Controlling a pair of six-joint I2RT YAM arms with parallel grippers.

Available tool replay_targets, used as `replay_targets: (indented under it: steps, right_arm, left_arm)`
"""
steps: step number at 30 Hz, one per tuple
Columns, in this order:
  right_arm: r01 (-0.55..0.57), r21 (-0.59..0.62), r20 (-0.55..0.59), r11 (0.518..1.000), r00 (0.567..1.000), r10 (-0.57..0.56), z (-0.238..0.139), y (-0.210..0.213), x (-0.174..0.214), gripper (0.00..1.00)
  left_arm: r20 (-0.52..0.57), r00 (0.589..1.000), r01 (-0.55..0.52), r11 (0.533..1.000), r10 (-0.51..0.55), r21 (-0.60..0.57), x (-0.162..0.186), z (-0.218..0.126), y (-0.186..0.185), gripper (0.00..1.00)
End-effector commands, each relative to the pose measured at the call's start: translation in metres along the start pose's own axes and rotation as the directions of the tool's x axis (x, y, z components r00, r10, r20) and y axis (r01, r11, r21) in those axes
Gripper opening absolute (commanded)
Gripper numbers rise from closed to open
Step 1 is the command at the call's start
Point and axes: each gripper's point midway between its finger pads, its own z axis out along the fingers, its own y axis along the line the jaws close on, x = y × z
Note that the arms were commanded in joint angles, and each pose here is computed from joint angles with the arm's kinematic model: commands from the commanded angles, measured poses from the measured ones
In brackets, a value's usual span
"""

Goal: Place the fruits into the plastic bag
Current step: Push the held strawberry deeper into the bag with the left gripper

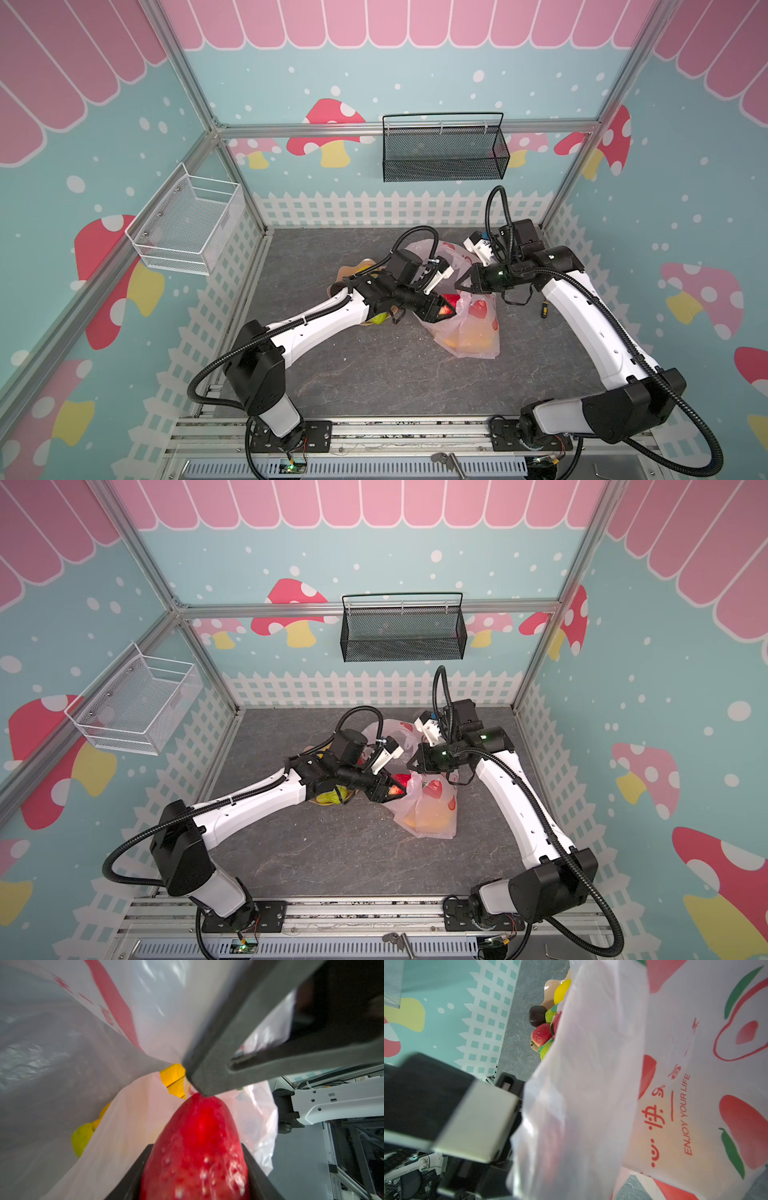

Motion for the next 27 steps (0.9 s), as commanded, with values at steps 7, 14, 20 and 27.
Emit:
replay_targets:
  steps: [7,14,20,27]
  right_arm:
    - [-0.006,-0.024,-0.001,1.000,1.000,0.006,0.003,0.000,0.006,0.00]
    - [-0.012,-0.016,0.005,1.000,1.000,0.012,0.001,-0.001,0.007,0.00]
    - [-0.009,-0.009,0.006,1.000,1.000,0.009,-0.001,-0.001,0.009,0.00]
    - [-0.005,-0.012,0.005,1.000,1.000,0.005,-0.002,0.000,0.010,0.00]
  left_arm:
    - [0.077,0.996,0.057,0.995,-0.051,-0.082,-0.022,0.008,0.034,0.19]
    - [0.114,0.993,0.022,1.000,-0.022,-0.007,-0.034,-0.024,0.021,0.19]
    - [0.154,0.987,0.040,0.999,-0.036,-0.022,-0.037,-0.052,0.031,0.19]
    - [0.167,0.986,0.046,0.989,-0.022,-0.140,-0.046,-0.062,0.058,0.17]
